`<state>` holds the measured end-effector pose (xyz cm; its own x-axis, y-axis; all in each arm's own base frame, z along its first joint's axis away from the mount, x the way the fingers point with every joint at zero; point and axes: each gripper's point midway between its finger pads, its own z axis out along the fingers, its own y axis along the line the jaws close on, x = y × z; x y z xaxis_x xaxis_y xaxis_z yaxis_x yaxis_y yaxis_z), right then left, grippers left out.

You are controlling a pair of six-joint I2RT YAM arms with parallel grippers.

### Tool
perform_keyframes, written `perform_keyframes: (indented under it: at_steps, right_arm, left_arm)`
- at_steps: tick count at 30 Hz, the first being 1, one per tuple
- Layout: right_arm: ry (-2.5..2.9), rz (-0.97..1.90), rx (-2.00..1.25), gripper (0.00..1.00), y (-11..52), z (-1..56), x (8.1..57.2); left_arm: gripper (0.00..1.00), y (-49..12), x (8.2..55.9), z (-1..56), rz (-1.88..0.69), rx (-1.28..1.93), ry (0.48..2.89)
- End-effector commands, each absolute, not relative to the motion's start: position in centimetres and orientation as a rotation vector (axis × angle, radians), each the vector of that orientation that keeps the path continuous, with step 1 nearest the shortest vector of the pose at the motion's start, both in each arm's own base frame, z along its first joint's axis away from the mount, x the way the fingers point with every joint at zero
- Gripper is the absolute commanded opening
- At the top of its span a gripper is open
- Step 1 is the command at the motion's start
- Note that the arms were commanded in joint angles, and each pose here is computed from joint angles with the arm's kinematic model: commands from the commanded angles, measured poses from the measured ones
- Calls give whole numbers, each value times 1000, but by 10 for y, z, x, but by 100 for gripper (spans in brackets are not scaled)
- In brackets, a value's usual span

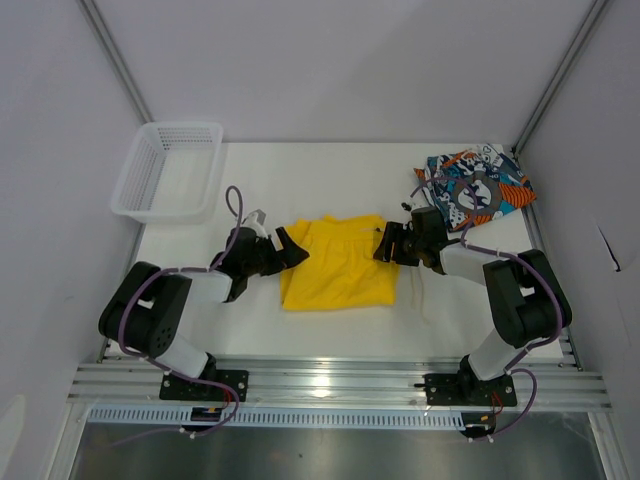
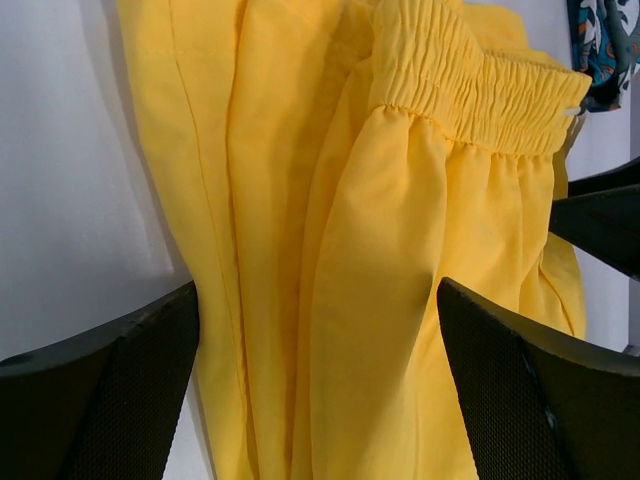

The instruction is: Fold and stack the shorts

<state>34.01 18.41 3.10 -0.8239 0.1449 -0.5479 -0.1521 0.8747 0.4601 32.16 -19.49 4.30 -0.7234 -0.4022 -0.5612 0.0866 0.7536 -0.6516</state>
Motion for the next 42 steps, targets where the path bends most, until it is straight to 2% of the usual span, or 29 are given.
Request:
perform_keyframes:
  at_steps: [1, 10, 14, 19, 22, 23, 25, 27, 32, 33, 34, 36, 42]
  right_arm:
    - [2512, 641, -24, 64, 183, 17, 332]
    - [2513, 644, -20, 61, 184, 17, 331]
    - [2501, 622, -19, 58, 183, 21, 334]
    - [2481, 611, -38, 52, 187, 27, 337]
    - [2474, 598, -45, 47, 188, 28, 337]
    - [2468, 600, -51, 44, 190, 31, 337]
    - [2470, 596, -46, 40, 189, 30, 337]
    - [2465, 595, -52, 38, 191, 31, 337]
    - [2474, 569, -45, 18, 189, 34, 337]
    - [2464, 568, -42, 13, 189, 38, 340]
    - [2465, 569, -38, 7, 190, 40, 341]
    - [2446, 570, -35, 2, 192, 49, 346]
    - [2436, 481, 11, 0, 182, 60, 357]
  left_arm:
    - [99, -198, 307, 30, -921, -206, 2269]
    - [96, -199, 306, 22, -916, -183, 2286]
    - [85, -199, 314, 20, -883, -188, 2297]
    - [79, -202, 320, 16, -830, -172, 2316]
    - [68, -208, 321, 13, -813, -153, 2326]
    - [58, -210, 320, 11, -813, -144, 2333]
    - [45, -213, 320, 8, -809, -135, 2342]
    - [40, -216, 319, 3, -807, -126, 2356]
    - [12, -218, 321, 0, -791, -118, 2367]
    - [1, -218, 323, 3, -789, -118, 2361]
    - [0, -219, 323, 3, -770, -118, 2369]
    - [0, -222, 327, 10, -752, -110, 2362]
    - [0, -245, 338, 36, -726, -69, 2350]
